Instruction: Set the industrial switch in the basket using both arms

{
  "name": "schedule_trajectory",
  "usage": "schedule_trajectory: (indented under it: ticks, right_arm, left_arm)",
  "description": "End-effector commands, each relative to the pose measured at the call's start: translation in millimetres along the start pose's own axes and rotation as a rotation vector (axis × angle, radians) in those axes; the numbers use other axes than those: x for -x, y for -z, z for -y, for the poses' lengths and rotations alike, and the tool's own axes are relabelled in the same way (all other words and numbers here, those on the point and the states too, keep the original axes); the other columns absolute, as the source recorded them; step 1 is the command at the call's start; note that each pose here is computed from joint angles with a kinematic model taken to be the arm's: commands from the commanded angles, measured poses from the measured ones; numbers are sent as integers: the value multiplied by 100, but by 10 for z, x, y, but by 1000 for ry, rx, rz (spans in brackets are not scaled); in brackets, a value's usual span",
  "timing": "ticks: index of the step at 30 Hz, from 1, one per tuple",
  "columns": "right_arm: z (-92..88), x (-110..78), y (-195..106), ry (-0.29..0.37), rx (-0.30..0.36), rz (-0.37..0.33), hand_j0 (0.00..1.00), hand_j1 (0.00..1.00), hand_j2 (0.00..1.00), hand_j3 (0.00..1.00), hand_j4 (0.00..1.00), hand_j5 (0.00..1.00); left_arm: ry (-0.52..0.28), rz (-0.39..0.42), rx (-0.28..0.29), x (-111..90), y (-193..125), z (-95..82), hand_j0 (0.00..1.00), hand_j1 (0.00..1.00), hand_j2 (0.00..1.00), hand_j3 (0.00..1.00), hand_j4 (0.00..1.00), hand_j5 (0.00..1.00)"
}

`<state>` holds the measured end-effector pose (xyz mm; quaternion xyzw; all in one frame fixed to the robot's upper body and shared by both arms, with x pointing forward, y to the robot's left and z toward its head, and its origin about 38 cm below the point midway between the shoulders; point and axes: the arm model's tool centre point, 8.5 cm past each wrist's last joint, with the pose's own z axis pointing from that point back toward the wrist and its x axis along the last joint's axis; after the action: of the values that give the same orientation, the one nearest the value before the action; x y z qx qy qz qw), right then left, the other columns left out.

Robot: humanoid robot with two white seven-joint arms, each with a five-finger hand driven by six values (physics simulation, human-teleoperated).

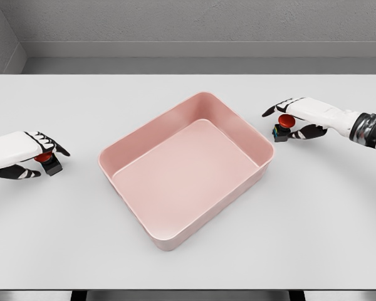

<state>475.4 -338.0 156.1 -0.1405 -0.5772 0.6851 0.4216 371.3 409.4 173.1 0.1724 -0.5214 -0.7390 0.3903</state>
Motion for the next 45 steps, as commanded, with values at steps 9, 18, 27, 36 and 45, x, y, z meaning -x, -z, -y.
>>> schedule_trajectory:
  ticks: [9, 18, 27, 36, 45]
  right_arm:
    - [-40, 10, -12, 9, -6, -4, 59, 59, 59, 59, 59, 59]
    - [-30, 1, -4, 8, -2, -1, 55, 55, 55, 55, 55, 55]
    - [-9, 3, -11, 6, 2, -1, 53, 53, 53, 53, 53, 53]
    - [83, 7, -54, 0, 19, -1, 53, 53, 53, 53, 53, 53]
    - [209, -26, -98, -28, 32, 9, 49, 49, 49, 49, 49, 49]
  left_arm:
    - [-12, 9, 3, -24, 35, 20, 50, 50, 50, 50, 50, 50]
    - [-12, 5, 10, -12, 25, 23, 46, 46, 46, 46, 46, 46]
    - [-10, 8, 7, -22, 34, 14, 46, 46, 46, 46, 46, 46]
    - [-9, 10, -12, -18, 37, -53, 46, 46, 46, 46, 46, 46]
    - [3, 11, -32, -11, 42, -150, 46, 46, 46, 46, 46, 46]
